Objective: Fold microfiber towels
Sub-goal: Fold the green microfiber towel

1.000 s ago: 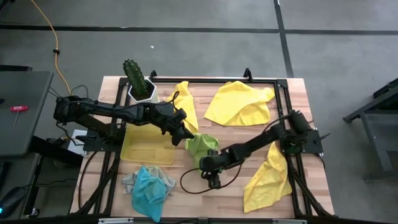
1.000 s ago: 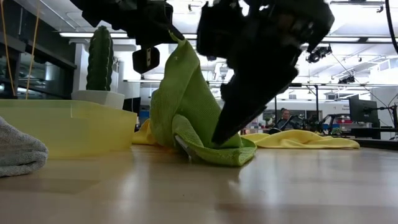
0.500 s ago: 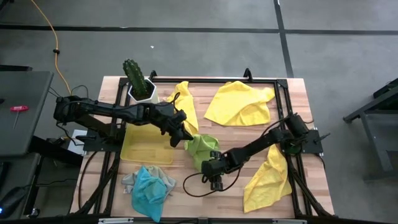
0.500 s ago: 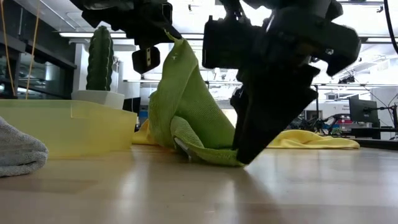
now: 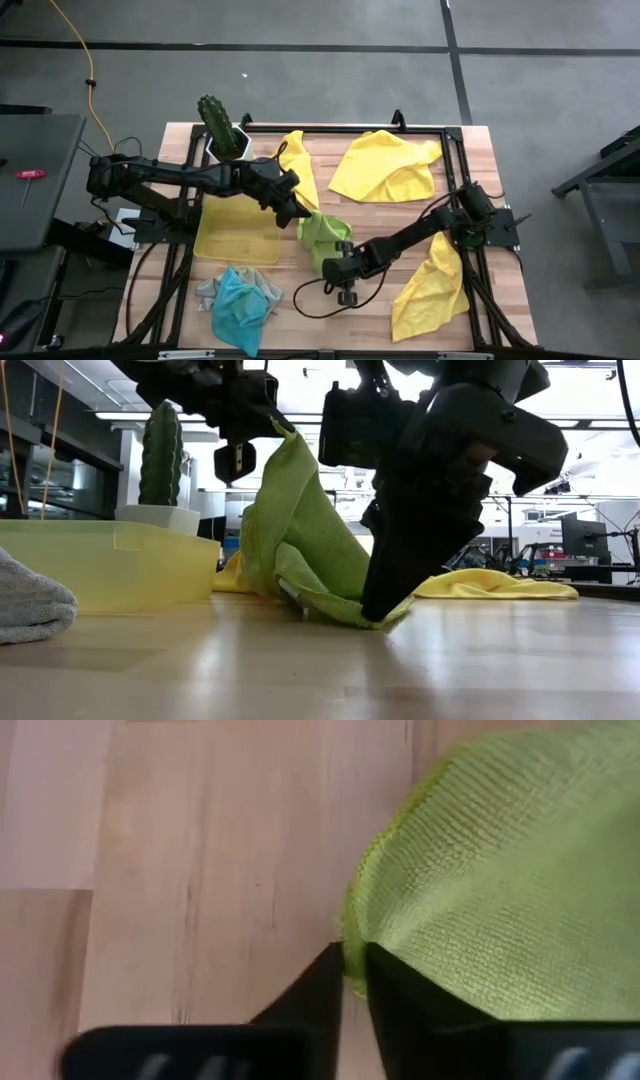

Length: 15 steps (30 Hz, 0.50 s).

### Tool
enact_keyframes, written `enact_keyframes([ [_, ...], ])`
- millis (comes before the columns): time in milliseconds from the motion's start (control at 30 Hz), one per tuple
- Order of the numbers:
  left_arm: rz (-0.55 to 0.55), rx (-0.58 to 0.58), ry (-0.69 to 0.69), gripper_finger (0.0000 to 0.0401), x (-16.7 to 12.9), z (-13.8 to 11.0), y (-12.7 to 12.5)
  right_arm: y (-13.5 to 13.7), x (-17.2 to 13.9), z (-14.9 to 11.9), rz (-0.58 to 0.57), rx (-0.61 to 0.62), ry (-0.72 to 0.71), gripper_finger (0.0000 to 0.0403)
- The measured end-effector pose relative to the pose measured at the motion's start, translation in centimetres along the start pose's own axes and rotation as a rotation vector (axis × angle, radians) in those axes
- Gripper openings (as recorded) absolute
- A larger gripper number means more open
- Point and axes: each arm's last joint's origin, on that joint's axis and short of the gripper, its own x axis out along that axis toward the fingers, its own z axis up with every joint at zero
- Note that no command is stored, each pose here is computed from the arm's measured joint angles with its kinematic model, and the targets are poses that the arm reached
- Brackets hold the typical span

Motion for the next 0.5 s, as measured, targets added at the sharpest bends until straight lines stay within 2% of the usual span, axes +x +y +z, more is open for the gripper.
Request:
enact_keyframes([
  [100,-0.003,-0.009,-0.005,0.0,-0.2,0.2,0.2,-0.7,-0.6,-0.2,-0.009,0.01,0.051,0.0009],
  [200,-0.032,-0.009,-0.013,0.0,-0.9,0.6,0.2,-1.7,-2.7,-0.6,-0.066,0.008,0.142,0.0003],
  [333,-0.059,0.002,-0.048,0.0,-2.0,1.2,-0.2,-3.1,-7.7,-1.8,-0.122,-0.003,0.173,0.0001],
  [500,-0.107,0.088,-0.046,0.0,-3.6,3.0,-2.2,-5.6,-14.6,-5.9,-0.13,0.136,0.1,0.0001],
])
